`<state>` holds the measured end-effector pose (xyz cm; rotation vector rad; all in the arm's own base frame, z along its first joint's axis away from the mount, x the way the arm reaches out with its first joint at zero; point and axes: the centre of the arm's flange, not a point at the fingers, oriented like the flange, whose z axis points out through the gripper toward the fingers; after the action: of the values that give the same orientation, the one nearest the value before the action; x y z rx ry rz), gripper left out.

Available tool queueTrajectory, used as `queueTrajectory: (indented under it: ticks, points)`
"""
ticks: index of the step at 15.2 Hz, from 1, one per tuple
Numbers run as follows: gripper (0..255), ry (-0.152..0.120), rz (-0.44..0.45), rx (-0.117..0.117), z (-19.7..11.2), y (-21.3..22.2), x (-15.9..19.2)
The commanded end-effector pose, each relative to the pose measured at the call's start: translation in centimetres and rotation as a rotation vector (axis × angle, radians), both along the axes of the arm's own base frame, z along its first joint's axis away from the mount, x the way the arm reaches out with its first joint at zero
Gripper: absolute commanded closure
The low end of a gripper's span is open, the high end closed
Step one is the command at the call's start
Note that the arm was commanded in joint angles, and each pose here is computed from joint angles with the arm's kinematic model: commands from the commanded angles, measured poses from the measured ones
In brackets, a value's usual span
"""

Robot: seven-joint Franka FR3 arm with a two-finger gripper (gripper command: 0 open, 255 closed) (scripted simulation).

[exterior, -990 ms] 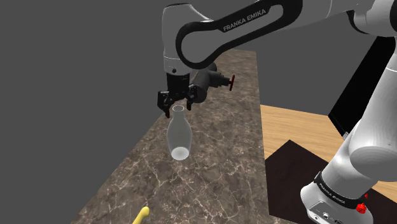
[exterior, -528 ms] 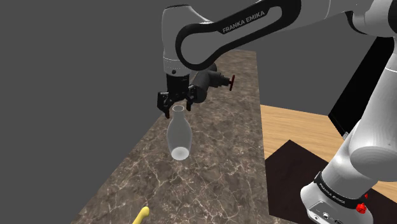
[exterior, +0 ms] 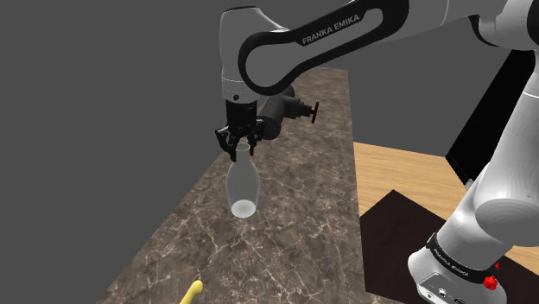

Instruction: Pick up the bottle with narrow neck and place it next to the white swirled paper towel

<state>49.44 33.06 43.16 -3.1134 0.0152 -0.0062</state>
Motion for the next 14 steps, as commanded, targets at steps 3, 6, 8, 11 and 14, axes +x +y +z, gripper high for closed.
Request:
queueTrajectory:
  ticks: [3, 6, 8, 11, 14]
  points:
    - [255, 0.001, 0.0, 0.0, 0.5, 0.0, 0.0]
    - [255, 0.001, 0.0, 0.0, 2.1, 0.0, 0.0]
    - [255, 0.001, 0.0, 0.0, 3.1, 0.0, 0.0]
    - [255, 0.001, 0.0, 0.0, 4.7, 0.0, 0.0]
    - [255, 0.001, 0.0, 0.0, 6.3, 0.0, 0.0]
